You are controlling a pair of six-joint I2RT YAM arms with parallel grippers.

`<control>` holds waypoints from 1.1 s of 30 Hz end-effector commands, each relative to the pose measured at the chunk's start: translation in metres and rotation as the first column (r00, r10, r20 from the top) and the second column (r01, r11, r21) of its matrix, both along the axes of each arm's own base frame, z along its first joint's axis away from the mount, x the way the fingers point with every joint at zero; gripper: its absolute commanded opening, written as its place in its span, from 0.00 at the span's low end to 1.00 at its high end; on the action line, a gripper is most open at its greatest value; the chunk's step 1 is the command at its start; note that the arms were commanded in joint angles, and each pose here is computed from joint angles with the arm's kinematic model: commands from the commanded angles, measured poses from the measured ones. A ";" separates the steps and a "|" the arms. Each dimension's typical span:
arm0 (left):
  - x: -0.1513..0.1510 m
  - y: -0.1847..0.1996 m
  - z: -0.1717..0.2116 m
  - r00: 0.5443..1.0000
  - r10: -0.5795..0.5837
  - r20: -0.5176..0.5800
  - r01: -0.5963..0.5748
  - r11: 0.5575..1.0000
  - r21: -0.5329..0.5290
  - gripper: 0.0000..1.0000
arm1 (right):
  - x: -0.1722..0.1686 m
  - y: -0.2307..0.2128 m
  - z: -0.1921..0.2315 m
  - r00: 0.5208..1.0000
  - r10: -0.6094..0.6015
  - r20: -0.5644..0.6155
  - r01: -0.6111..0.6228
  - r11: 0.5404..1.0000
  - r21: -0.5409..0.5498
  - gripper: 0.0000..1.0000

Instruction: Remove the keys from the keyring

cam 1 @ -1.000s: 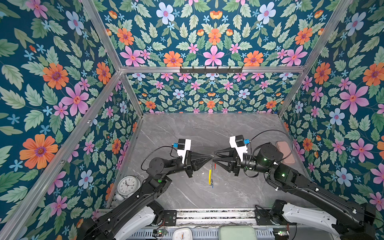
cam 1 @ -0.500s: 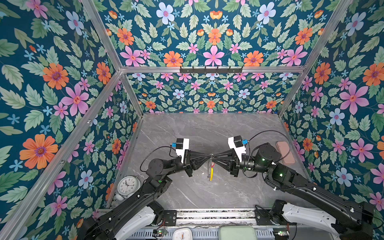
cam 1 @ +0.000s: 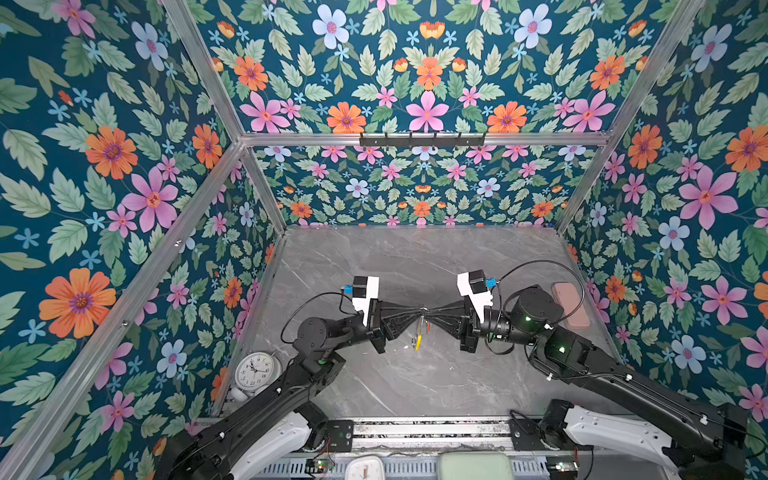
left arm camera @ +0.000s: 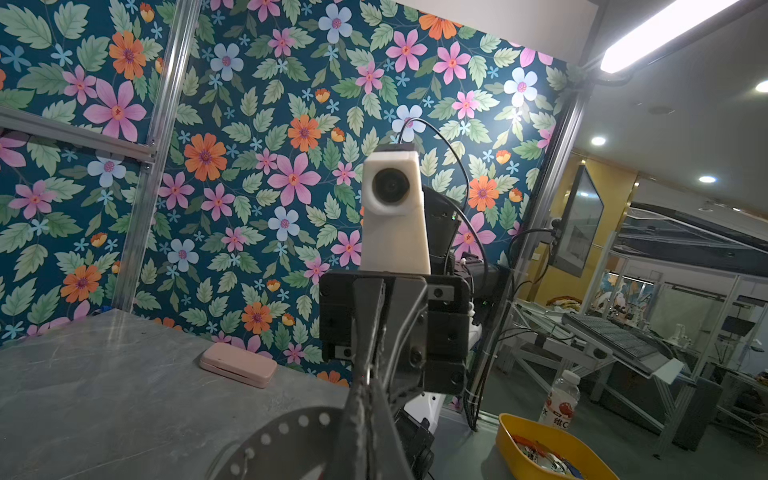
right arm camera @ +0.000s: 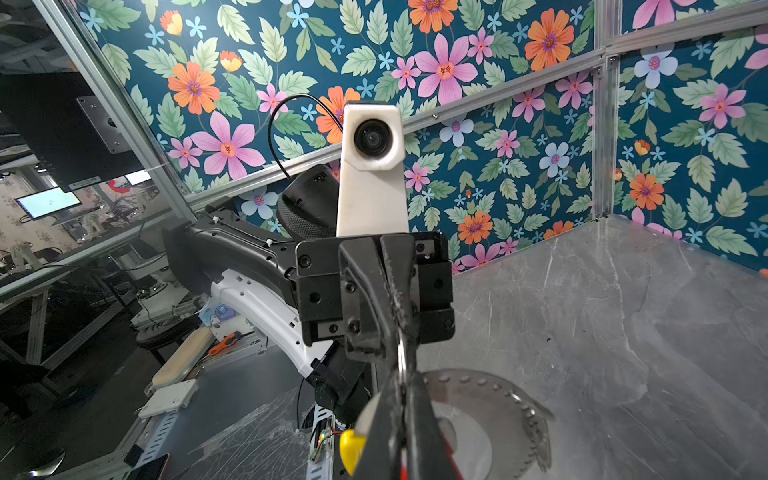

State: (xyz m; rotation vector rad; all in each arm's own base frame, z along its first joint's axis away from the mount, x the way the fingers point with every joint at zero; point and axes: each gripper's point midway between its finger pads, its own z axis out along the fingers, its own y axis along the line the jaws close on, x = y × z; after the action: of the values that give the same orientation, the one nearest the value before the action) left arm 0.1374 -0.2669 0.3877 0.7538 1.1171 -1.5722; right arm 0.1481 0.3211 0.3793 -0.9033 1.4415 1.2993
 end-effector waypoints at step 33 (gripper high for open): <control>-0.007 -0.013 -0.019 0.990 -0.043 -0.135 0.092 0.920 0.381 0.35 | -0.007 -0.004 -0.028 0.995 0.029 -0.098 -0.063 0.930 -0.361 0.00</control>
State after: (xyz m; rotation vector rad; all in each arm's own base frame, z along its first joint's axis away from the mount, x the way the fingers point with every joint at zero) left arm 0.1350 -0.2781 0.3780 0.9182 1.5054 -1.4790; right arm 0.1417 0.3179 0.3489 -1.1208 1.7912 1.1497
